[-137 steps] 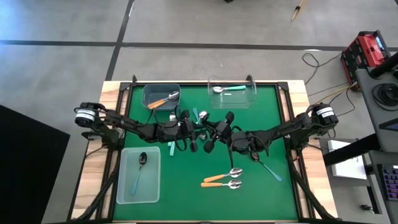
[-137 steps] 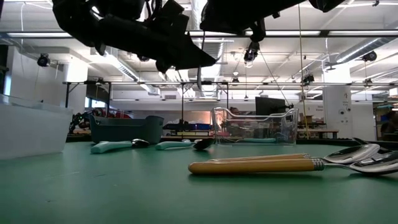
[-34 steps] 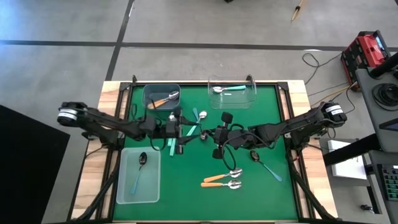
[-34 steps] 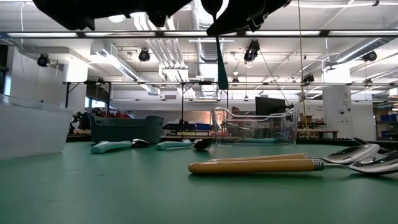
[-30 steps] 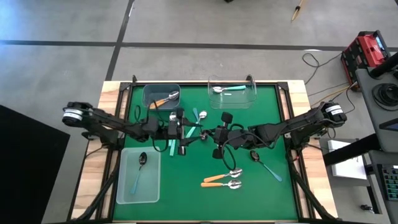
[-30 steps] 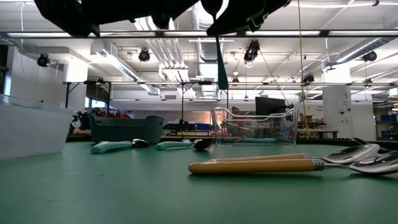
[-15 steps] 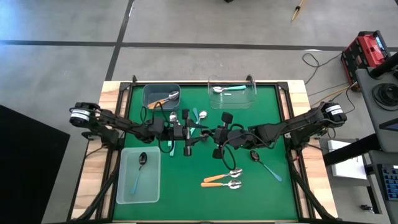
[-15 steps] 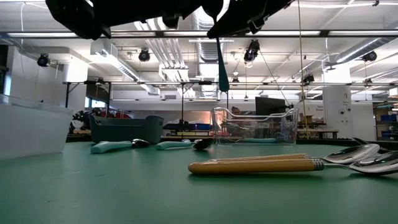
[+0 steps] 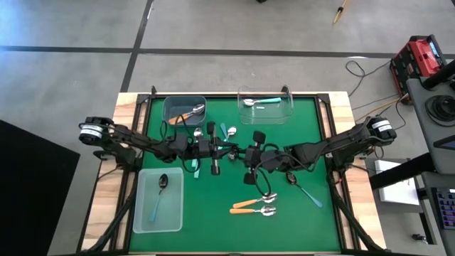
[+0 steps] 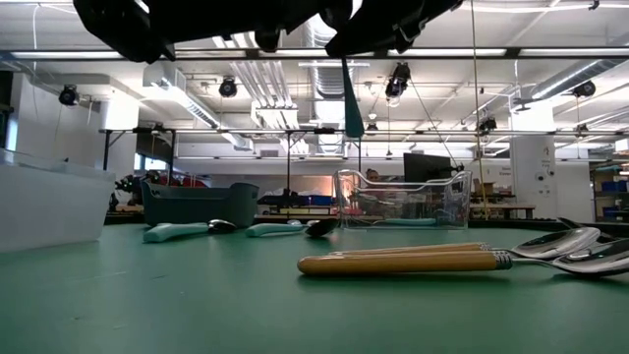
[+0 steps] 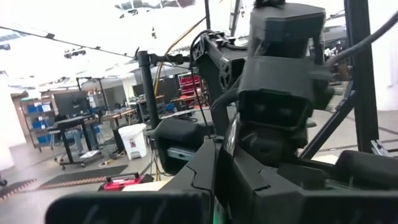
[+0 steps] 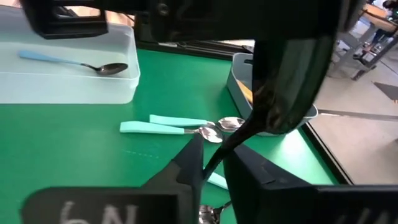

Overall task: Sort silverware by color (type)
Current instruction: Put the bottom dark blue spoon into the white bin

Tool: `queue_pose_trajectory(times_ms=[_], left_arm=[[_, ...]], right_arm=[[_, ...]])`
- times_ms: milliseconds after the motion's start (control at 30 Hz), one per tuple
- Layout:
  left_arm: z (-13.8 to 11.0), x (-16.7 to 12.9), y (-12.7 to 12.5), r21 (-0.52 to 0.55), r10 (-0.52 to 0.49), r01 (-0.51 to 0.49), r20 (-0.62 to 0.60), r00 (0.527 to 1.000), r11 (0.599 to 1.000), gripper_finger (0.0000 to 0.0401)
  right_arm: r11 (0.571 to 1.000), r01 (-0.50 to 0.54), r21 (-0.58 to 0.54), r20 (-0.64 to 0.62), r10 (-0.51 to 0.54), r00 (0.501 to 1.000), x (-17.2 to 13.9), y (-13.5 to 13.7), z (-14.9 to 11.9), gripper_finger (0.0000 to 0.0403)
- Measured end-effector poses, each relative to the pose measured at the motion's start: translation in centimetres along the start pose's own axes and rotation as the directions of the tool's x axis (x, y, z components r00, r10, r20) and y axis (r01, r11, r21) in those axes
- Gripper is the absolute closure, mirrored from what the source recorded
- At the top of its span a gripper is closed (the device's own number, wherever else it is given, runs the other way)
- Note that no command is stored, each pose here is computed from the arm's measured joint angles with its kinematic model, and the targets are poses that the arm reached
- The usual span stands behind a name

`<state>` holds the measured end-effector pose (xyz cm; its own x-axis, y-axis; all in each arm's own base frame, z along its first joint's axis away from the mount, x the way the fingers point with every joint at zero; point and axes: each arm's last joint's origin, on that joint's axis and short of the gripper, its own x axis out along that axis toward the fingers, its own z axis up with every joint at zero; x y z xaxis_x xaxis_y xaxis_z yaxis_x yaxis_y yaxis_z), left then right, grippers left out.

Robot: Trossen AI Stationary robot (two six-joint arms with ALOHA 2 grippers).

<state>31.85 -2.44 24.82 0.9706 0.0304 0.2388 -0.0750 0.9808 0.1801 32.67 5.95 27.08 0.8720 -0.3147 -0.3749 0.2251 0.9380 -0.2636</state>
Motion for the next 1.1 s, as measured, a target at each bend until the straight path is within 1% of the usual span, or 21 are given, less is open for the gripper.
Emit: queue_pose_trajectory(times_ms=[133, 267, 367, 467, 633, 733, 833, 933, 1033, 1100], left_arm=[[0.0, 0.0, 0.0, -0.021, 0.014, -0.015, -0.017, 1.0, 1.0, 0.04], [0.2, -0.2, 0.0, -0.038, 0.005, -0.007, -0.043, 0.999, 0.999, 0.0401], [0.8, -0.5, 0.1, -0.057, -0.002, -0.002, -0.062, 0.998, 0.998, 0.0401], [1.5, -1.0, 0.3, -0.101, 0.005, -0.015, -0.097, 0.995, 0.995, 0.0401], [2.9, -2.1, 0.3, -0.168, 0.054, -0.087, -0.19, 0.98, 0.982, 0.0401], [4.4, -2.8, -0.1, -0.196, 0.03, -0.075, -0.223, 0.974, 0.978, 0.04], [6.0, -3.5, -0.3, -0.219, 0.014, -0.073, -0.258, 0.966, 0.973, 0.04], [7.4, -4.1, -0.9, -0.263, -0.028, -0.056, -0.306, 0.952, 0.963, 0.04], [8.8, -5.0, -1.5, -0.317, -0.086, -0.051, -0.403, 0.911, 0.947, 0.04], [9.5, -5.6, -1.9, -0.352, -0.118, -0.071, -0.488, 0.865, 0.933, 0.04]], right_arm=[[1.0, 0.012, 0.005, 0.002, -0.012, 1.0, 0.0, -0.1, 0.0, 0.0301], [1.0, 0.015, 0.007, 0.003, -0.015, 1.0, 0.0, -0.1, 0.0, 0.0254], [1.0, 0.016, 0.013, 0.011, -0.017, 1.0, 0.0, -0.1, 0.2, 0.023], [1.0, 0.017, 0.019, 0.018, -0.017, 1.0, -0.2, -0.2, 0.3, 0.0213], [0.999, 0.027, 0.019, 0.021, -0.027, 0.999, -0.6, -0.5, 0.5, 0.0202], [0.999, 0.051, 0.018, 0.012, -0.051, 0.999, -0.7, -0.8, 0.5, 0.0202], [0.999, 0.04, 0.033, 0.012, -0.04, 0.999, -1.1, -0.9, 0.6, 0.0202], [0.999, 0.03, 0.045, 0.019, -0.031, 0.999, -1.3, -0.9, 0.7, 0.0202], [0.998, 0.032, 0.048, 0.019, -0.033, 0.999, -1.2, -1.0, 0.7, 0.0202], [0.998, 0.028, 0.047, 0.018, -0.029, 0.999, -1.2, -0.9, 0.7, 0.0202]])
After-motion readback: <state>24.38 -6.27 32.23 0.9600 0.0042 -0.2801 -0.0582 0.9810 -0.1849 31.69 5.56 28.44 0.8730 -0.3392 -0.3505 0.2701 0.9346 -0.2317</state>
